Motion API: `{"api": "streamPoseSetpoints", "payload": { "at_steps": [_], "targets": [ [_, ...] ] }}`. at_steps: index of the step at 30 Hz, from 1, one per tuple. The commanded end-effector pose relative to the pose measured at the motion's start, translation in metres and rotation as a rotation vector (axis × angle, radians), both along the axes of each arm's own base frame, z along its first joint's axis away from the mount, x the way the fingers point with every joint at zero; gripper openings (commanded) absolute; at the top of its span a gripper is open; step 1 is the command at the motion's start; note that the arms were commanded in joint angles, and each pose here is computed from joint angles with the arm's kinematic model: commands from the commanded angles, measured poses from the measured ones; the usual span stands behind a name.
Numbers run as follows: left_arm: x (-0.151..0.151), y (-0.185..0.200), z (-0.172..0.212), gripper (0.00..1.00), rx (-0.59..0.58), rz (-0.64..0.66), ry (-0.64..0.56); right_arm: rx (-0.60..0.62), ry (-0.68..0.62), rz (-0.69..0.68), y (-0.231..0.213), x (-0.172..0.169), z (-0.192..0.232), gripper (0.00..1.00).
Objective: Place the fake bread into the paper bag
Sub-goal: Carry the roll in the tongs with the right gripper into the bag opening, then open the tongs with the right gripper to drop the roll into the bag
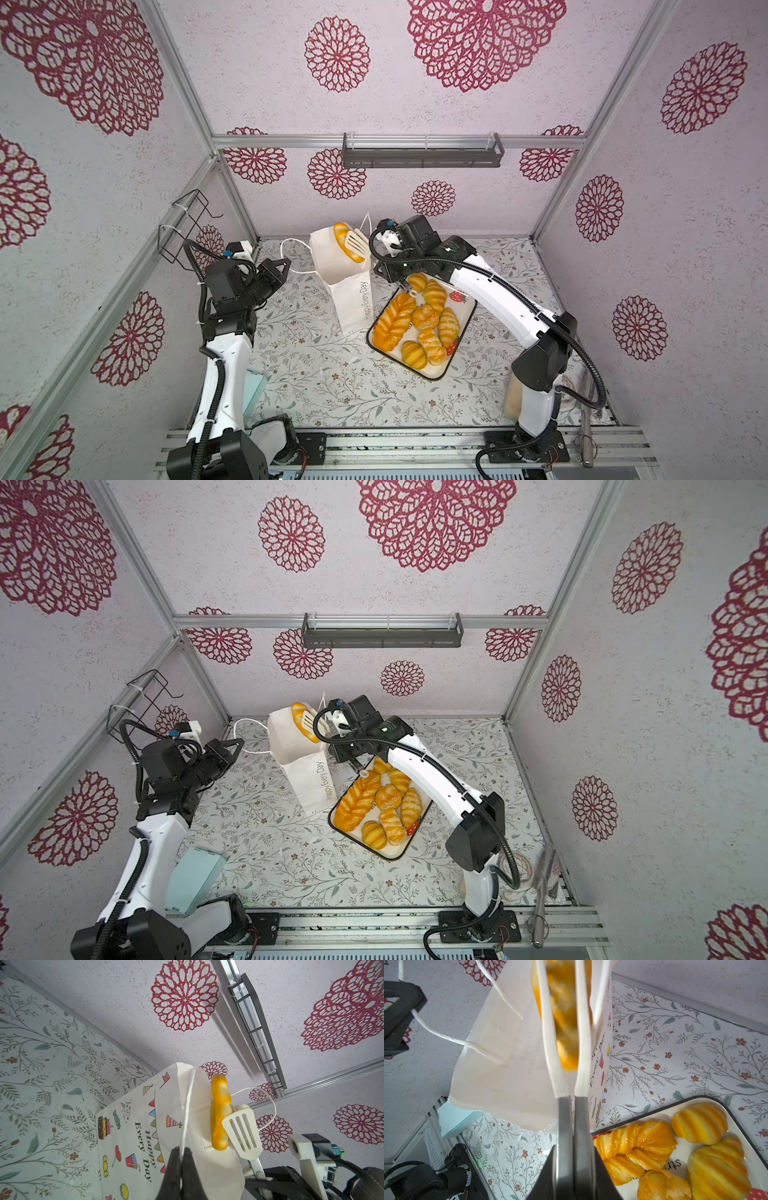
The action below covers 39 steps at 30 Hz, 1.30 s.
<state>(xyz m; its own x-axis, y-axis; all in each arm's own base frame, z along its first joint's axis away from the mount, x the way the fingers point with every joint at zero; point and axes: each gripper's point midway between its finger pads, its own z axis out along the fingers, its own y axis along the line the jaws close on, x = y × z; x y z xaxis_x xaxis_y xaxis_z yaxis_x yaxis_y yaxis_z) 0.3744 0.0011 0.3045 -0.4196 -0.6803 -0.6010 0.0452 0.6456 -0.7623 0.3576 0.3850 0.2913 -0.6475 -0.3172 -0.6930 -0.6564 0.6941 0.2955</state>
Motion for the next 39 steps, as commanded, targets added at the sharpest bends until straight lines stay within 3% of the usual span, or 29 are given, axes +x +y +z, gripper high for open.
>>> {"api": "streamPoseSetpoints", "payload": {
  "at_steps": [1,8,25,39],
  "targets": [
    [0.002,-0.006,0.01,0.0,0.017,-0.024,-0.037,0.08,-0.074,0.032,0.007,-0.001,0.041,0.19],
    [0.003,-0.011,0.009,0.0,0.017,-0.037,-0.033,0.054,-0.068,0.032,0.009,-0.009,0.037,0.22],
    [0.006,-0.019,0.009,0.0,0.004,-0.06,-0.037,0.046,-0.092,0.046,0.011,-0.006,0.049,0.47],
    [0.007,-0.022,0.009,0.01,0.001,-0.068,-0.038,0.037,-0.087,0.06,0.014,-0.007,0.049,0.5]
  ]
}}
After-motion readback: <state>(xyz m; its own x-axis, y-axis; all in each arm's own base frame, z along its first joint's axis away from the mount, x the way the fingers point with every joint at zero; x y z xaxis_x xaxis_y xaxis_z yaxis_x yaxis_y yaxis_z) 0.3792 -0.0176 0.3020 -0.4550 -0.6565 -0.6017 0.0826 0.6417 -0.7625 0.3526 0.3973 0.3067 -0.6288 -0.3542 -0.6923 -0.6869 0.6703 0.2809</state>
